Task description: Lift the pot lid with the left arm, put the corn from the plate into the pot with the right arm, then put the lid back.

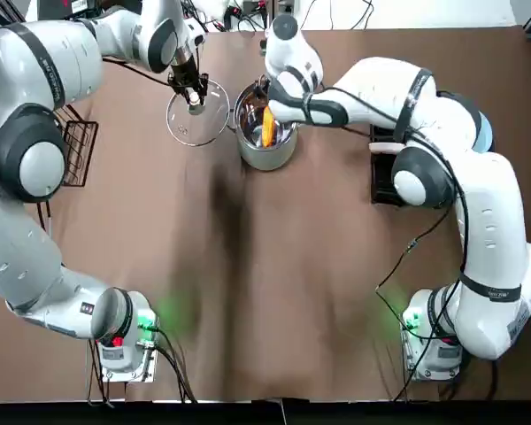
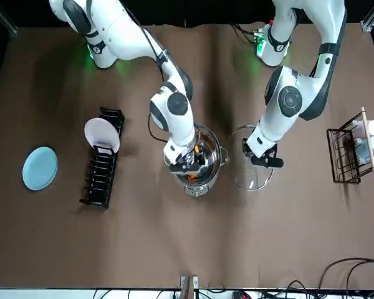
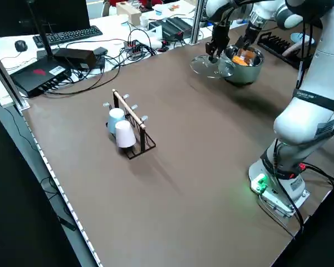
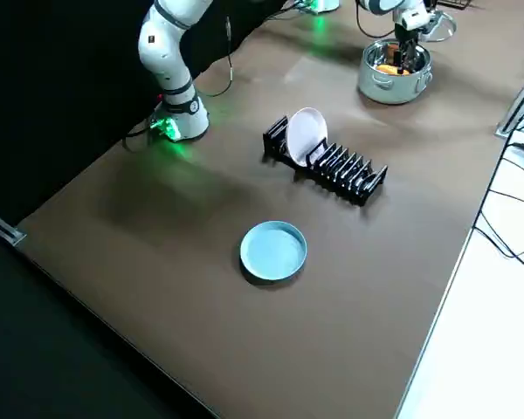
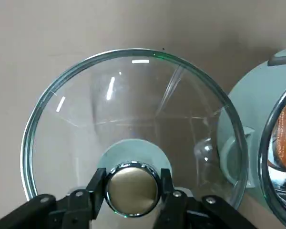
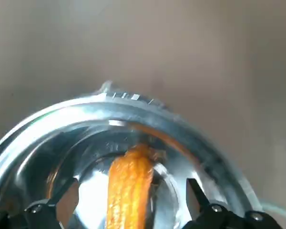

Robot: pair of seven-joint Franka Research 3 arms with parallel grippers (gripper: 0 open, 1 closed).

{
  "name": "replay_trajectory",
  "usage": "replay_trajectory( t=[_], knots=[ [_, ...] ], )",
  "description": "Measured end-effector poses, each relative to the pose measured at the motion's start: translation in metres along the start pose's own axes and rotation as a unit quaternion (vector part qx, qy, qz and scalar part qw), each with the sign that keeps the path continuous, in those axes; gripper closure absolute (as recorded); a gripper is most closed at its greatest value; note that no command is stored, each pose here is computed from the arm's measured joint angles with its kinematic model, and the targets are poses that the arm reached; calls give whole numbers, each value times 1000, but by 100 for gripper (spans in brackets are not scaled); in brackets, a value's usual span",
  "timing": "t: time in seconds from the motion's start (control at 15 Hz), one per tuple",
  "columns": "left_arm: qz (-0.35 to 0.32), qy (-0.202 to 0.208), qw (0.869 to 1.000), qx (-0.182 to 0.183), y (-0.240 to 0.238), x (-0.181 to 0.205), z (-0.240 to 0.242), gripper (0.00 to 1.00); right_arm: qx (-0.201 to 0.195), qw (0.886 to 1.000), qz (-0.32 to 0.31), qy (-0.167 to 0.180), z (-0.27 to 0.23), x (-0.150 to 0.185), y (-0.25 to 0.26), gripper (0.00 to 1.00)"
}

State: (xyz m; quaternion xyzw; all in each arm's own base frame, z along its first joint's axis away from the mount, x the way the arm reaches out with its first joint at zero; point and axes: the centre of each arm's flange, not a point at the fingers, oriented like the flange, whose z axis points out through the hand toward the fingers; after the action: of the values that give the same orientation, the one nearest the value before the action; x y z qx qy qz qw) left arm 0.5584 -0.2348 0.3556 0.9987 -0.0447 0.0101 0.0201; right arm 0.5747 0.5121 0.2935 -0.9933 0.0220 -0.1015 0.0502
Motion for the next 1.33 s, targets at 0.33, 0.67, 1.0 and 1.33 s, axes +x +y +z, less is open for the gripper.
replay_trajectory(
  t=[0.33, 0.67, 1.0, 1.33],
  knots=[
    [-8, -3, 1000, 5, 0, -3, -43, 50, -59, 997, -29, -45, -47, 35, 51, 2],
    [-75, 23, 997, -13, 47, -11, -90, 50, -112, 976, -123, -142, -122, 76, 150, 2],
    [-89, 31, 995, -22, 136, -30, -91, 50, -57, 976, -130, -165, -224, 121, 281, 0],
    [-94, 46, 995, -1, 202, -18, -54, 50, -50, 985, -97, -136, -312, 96, 352, 0]
  ],
)
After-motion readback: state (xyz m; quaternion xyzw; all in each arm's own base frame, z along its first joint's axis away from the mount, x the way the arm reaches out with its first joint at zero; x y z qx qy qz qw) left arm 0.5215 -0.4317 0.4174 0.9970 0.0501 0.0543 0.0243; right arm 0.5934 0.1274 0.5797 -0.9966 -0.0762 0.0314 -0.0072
